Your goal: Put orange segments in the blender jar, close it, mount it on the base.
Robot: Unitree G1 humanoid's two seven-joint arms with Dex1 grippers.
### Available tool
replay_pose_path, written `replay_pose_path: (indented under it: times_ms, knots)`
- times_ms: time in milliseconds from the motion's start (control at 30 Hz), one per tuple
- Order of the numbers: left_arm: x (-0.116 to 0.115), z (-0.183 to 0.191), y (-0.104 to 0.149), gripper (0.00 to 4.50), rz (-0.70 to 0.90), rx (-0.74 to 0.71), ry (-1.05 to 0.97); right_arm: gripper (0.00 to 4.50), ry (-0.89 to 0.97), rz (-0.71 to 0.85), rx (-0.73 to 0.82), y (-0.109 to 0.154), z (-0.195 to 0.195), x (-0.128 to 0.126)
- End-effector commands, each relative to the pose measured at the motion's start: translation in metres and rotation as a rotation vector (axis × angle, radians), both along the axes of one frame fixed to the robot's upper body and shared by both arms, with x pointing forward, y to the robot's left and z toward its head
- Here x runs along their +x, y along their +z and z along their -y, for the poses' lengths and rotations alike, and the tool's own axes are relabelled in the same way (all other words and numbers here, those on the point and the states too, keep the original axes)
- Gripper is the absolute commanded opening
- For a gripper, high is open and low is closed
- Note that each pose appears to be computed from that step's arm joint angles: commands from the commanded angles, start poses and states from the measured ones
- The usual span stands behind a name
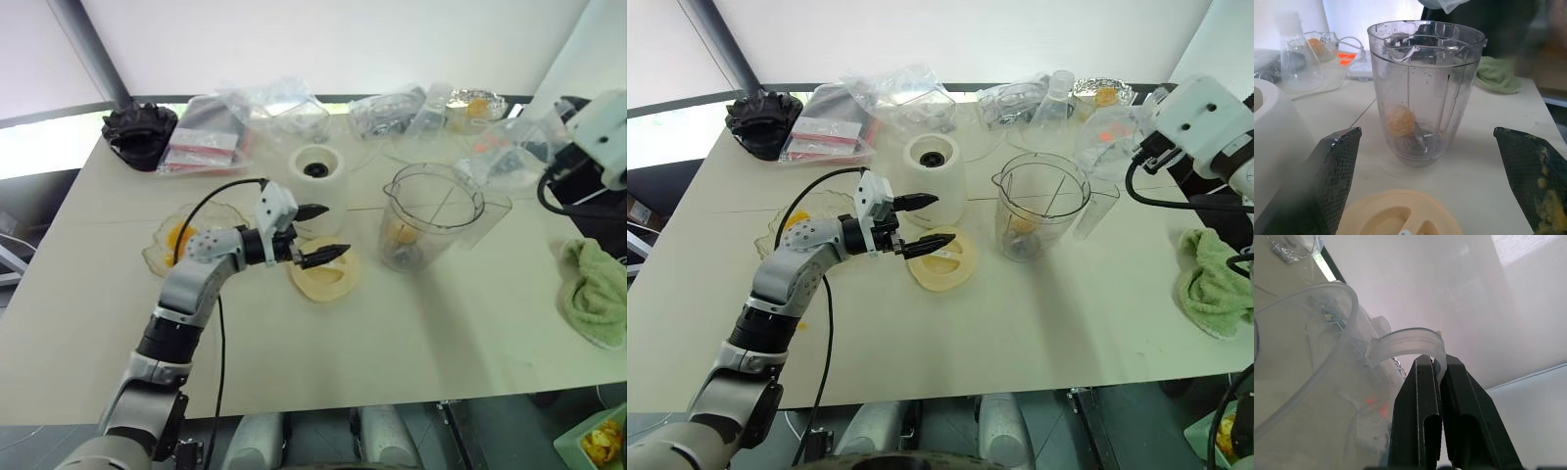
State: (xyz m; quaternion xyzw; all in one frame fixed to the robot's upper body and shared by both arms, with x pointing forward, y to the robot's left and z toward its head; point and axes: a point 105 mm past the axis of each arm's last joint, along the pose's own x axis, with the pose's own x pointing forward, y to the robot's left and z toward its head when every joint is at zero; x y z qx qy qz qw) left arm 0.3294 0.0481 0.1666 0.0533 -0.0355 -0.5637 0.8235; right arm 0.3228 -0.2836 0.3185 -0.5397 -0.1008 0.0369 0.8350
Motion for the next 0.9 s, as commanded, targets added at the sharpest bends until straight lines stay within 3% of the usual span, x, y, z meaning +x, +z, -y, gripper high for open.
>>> replay_pose_path:
  times_ms: [33, 200, 367, 567, 667, 900]
  knots:
    - [0.0, 0.002, 0.01, 4.5, 0.046, -0.015, -0.006, 0.06, 0.0, 0.064, -0.047, 0.019, -0.002, -0.006]
    - [0.0, 0.002, 0.01, 4.5, 0.046, -0.016, -0.006, 0.06, 0.002, 0.063, -0.073, 0.019, -0.003, -0.005]
    - [0.0, 0.002, 0.01, 4.5, 0.046, -0.015, -0.007, 0.06, -0.003, 0.071, 0.044, 0.019, 0.002, -0.004]
    - [0.001, 0.001, 0.011, 4.5, 0.046, -0.013, -0.003, 0.06, -0.035, 0.089, 0.304, 0.02, 0.017, -0.004]
    - [0.002, 0.002, 0.011, 4.5, 0.047, -0.009, -0.005, 0.06, -0.099, 0.115, 0.529, 0.021, 0.037, -0.005]
    - [0.002, 0.002, 0.01, 4.5, 0.045, 0.0, -0.009, 0.06, -0.283, 0.183, 0.882, 0.004, 0.086, -0.013]
